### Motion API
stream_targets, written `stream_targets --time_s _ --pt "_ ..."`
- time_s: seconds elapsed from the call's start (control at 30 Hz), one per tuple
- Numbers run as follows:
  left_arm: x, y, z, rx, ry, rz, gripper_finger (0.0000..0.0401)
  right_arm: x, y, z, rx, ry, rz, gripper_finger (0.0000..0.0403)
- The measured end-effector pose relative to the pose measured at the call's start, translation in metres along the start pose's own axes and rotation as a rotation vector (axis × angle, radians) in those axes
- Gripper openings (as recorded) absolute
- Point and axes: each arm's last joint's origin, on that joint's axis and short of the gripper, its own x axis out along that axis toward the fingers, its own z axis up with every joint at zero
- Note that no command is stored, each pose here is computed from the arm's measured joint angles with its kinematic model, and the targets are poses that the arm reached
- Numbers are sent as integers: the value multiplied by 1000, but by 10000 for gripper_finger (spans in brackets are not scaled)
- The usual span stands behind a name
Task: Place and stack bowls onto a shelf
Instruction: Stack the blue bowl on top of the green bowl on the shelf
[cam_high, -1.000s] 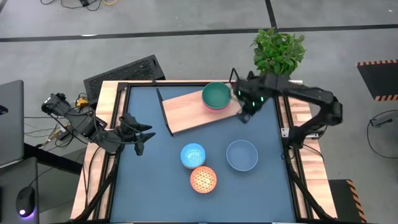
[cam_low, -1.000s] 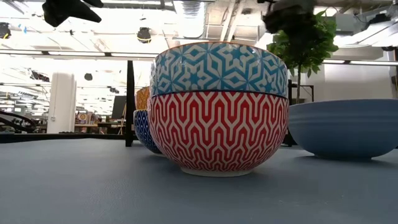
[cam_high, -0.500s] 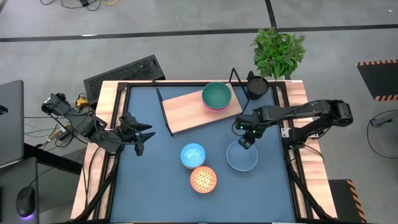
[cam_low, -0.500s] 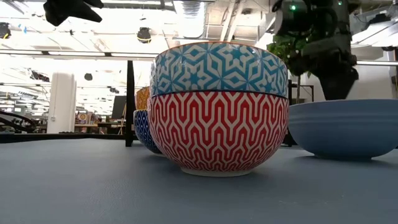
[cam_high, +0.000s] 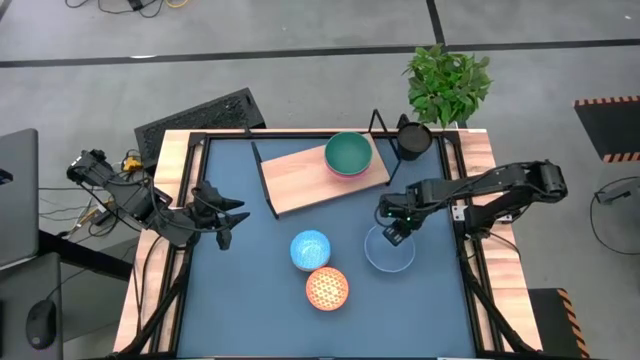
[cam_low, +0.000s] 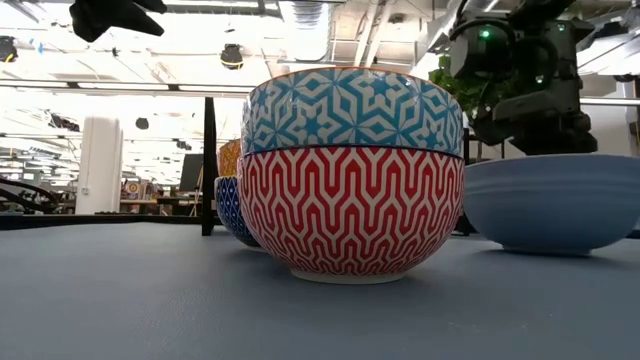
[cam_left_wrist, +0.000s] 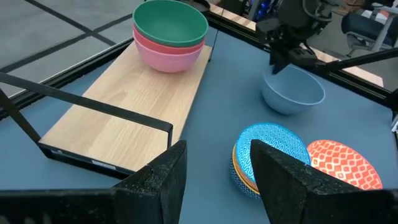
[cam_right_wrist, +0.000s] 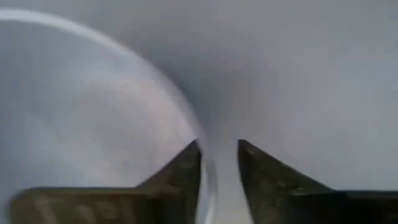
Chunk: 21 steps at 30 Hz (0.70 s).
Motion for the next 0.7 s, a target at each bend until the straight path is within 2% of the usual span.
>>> stream_targets --time_s 0.1,0.13,0.23,0.37,0.53,0.7 --pt "0 0 0 0 0 0 162 -1 1 -1 9 4 12 39" --pt "0 0 0 0 0 0 162 -3 2 0 10 2 20 27" --pt "0 0 0 -7 0 0 162 -7 5 2 16 1 36 27" --pt "0 0 0 -8 0 0 162 -28 16 10 1 -37 102 28" --pt "0 0 0 -8 0 0 162 -72 29 24 -56 -123 182 28" --pt "0 0 0 -10 0 0 162 -122 26 44 -93 -273 196 28"
